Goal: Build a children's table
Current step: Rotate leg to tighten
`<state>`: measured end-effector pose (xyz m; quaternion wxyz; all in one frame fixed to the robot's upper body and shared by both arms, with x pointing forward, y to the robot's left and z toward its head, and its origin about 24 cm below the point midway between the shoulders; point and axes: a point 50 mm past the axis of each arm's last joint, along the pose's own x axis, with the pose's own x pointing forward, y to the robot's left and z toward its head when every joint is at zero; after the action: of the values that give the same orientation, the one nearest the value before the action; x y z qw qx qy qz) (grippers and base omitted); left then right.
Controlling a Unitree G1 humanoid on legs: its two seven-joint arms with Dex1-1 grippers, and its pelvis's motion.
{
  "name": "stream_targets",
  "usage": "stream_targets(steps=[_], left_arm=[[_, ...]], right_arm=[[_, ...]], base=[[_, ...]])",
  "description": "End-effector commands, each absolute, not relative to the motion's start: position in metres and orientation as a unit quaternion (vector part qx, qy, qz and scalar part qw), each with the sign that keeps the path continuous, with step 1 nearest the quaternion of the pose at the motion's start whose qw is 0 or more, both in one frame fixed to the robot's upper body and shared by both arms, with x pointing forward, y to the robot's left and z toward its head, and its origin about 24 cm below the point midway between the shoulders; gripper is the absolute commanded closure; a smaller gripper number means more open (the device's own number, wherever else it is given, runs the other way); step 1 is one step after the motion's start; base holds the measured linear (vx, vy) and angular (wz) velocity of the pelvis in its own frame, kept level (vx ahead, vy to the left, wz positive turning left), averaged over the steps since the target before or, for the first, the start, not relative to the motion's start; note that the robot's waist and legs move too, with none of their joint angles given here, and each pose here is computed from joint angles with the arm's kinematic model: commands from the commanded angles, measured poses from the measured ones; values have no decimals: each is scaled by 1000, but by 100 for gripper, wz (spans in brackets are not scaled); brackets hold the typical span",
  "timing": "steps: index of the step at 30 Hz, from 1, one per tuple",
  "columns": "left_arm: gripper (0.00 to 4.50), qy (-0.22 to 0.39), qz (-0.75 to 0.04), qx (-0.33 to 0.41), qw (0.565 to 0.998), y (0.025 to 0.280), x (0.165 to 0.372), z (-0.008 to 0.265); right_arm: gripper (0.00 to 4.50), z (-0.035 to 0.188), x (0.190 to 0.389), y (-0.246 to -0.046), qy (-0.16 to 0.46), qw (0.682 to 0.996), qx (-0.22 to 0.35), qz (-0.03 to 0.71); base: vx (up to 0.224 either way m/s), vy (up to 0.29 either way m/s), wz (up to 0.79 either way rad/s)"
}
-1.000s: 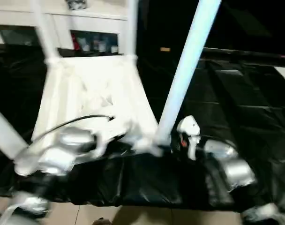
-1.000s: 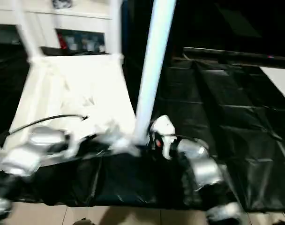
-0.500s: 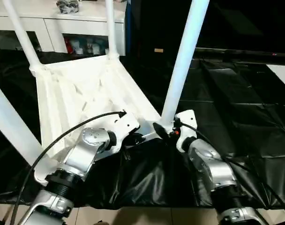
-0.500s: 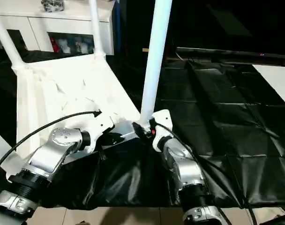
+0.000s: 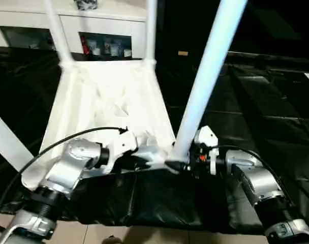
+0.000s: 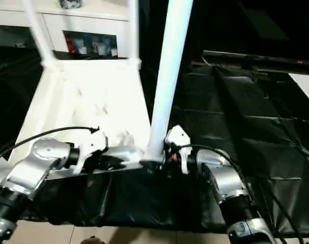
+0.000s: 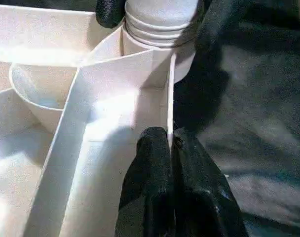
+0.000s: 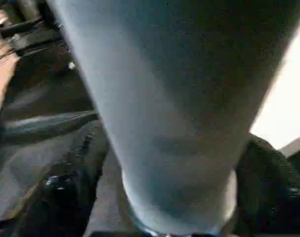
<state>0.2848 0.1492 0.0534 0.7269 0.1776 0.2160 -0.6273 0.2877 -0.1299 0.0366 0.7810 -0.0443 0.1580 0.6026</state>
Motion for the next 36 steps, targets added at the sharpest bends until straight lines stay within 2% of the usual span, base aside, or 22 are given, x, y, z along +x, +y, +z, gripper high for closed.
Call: stream_targets(steps=[1,10,14,19,20,21,24,25,27,32,35,36], left_arm=[[450,192,-650,158,718,145,285,58],[450,202,-662,160,704,154,287,59],[450,201,-657,161,708,155,288,59],[450,189,-635,156,733,151,292,58],[450,183,-611,158,754,148,297,58],[450,183,-606,158,758,148,297,58],[450,176,-549,160,801,138,308,58],[450,174,-544,160,805,136,309,59],[450,166,-509,157,830,120,314,60],[450,154,-486,152,847,97,315,60],[450,148,-484,143,850,76,311,58],[450,148,-489,138,848,67,307,56]], right_arm=[[112,43,285,-120,146,745,-49,649],[181,40,277,-117,163,705,-63,687],[188,38,276,-116,162,707,-65,685],[189,34,275,-112,154,729,-47,666],[189,32,277,-110,147,747,-35,647],[190,32,278,-110,146,751,-32,643],[190,26,290,-105,141,815,-19,561],[190,25,291,-104,142,822,-17,551],[191,19,300,-97,145,870,0,471],[191,15,309,-83,154,908,22,389],[191,15,315,-64,164,928,46,331],[191,17,317,-53,163,933,58,317]], base=[[0,0,0],[0,0,0],[0,0,0],[0,0,0],[0,0,0],[0,0,0],[0,0,0],[0,0,0],[0,0,0],[0,0,0],[0,0,0],[0,0,0]])
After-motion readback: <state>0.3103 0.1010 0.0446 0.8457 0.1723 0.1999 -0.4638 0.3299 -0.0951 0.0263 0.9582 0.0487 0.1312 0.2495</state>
